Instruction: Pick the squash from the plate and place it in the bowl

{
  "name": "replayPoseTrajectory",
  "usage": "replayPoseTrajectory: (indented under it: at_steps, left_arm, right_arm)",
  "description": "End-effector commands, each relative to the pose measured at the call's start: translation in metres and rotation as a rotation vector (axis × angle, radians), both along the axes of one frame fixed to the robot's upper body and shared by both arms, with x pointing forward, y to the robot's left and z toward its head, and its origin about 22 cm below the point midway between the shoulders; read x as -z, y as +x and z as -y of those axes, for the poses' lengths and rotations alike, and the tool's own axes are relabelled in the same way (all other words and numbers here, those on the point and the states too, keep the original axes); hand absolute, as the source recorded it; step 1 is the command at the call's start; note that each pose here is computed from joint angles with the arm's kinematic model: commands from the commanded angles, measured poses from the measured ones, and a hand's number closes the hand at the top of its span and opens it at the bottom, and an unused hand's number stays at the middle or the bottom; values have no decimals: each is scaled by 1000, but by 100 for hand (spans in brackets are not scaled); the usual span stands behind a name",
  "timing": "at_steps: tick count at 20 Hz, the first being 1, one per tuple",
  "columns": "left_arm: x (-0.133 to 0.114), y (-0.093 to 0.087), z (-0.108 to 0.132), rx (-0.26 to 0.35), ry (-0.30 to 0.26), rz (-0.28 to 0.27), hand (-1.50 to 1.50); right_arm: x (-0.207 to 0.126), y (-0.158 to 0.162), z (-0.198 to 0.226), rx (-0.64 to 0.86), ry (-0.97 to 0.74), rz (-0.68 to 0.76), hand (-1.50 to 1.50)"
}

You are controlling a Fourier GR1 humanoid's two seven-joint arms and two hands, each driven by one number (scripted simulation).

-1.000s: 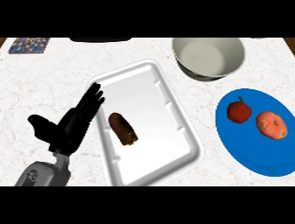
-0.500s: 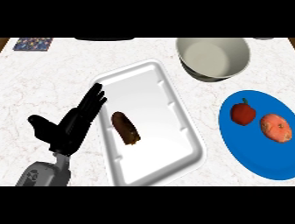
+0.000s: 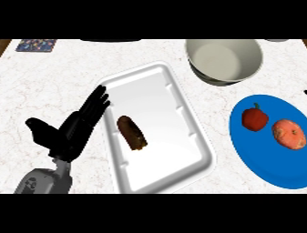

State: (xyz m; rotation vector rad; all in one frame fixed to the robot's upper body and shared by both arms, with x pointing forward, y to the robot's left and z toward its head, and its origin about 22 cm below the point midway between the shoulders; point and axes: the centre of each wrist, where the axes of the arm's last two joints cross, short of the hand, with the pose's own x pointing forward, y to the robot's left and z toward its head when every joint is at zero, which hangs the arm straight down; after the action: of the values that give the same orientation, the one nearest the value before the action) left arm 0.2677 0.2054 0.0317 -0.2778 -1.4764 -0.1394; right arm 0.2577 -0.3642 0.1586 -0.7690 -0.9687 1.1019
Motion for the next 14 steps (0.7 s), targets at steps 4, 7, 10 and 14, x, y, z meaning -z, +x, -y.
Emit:
replayPoseTrajectory:
  at_steps: [4, 7, 10, 14]
  left_arm:
    - [11, -12, 4, -5, 19, -3, 0]
    - [9, 0, 13, -7, -9, -6, 0]
    - [-6, -4, 5, -14, -2, 1, 0]
    - [24, 0, 2, -29, -6, -5, 0]
  right_arm:
    - [39, 2, -7, 20, -79, -110, -150]
    - [27, 9, 3, 19, -92, -123, -150]
    - [40, 12, 2, -3, -88, -128, -150]
    - [36, 13, -4, -1, -92, -88, -150]
